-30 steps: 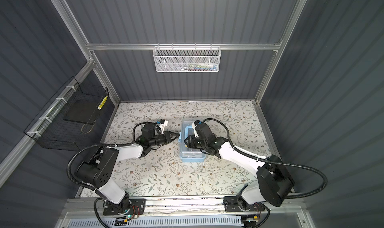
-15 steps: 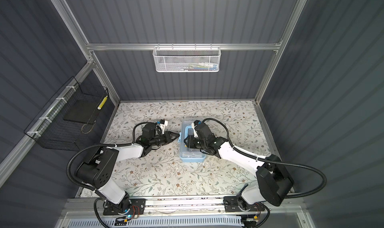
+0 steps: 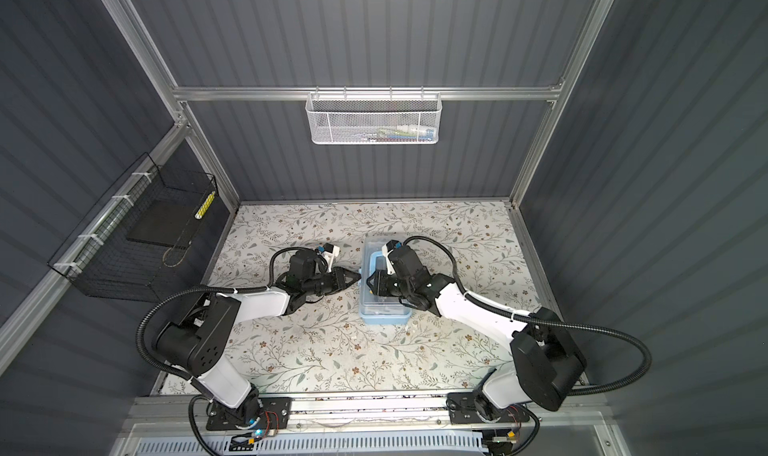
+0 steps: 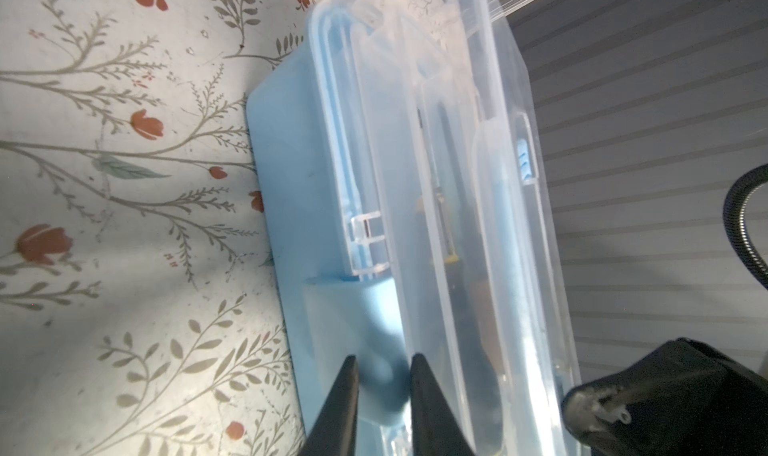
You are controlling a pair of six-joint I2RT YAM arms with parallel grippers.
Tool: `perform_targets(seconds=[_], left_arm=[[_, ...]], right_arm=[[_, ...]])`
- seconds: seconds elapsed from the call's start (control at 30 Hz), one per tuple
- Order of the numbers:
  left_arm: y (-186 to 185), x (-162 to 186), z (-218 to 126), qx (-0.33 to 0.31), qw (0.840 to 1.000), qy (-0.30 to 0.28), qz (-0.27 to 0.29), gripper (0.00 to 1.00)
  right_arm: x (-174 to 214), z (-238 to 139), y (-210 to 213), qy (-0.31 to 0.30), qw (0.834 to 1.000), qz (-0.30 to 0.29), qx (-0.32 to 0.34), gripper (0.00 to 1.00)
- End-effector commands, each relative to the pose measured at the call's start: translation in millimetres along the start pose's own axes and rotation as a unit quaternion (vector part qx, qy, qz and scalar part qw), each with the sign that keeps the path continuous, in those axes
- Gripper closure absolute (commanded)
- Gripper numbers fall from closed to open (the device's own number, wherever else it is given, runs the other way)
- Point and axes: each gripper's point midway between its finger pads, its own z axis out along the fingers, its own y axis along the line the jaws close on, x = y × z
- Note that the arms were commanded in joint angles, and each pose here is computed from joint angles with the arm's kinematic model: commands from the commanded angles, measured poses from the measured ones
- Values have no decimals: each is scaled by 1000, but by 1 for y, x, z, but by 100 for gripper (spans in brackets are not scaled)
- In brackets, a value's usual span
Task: Pack the tool kit
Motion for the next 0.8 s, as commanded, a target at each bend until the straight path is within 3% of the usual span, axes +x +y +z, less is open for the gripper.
perform_targets(seconds=[0.0,0.13,0.4,0.77], left_arm=[[-12,0,6,18,1000,10,12,74],[-5,1,4,-28,999,11,32,59],[11,-2,2,-93,995,18,40,71],[14,-1,-6,-113,992,17,47,73]], right_arm=[[30,8,-30,52,997,14,54,60],[30,7,-29,52,997,12,54,60],[29,7,-30,50,997,13,57,60],[27,7,-29,50,997,14,58,60]])
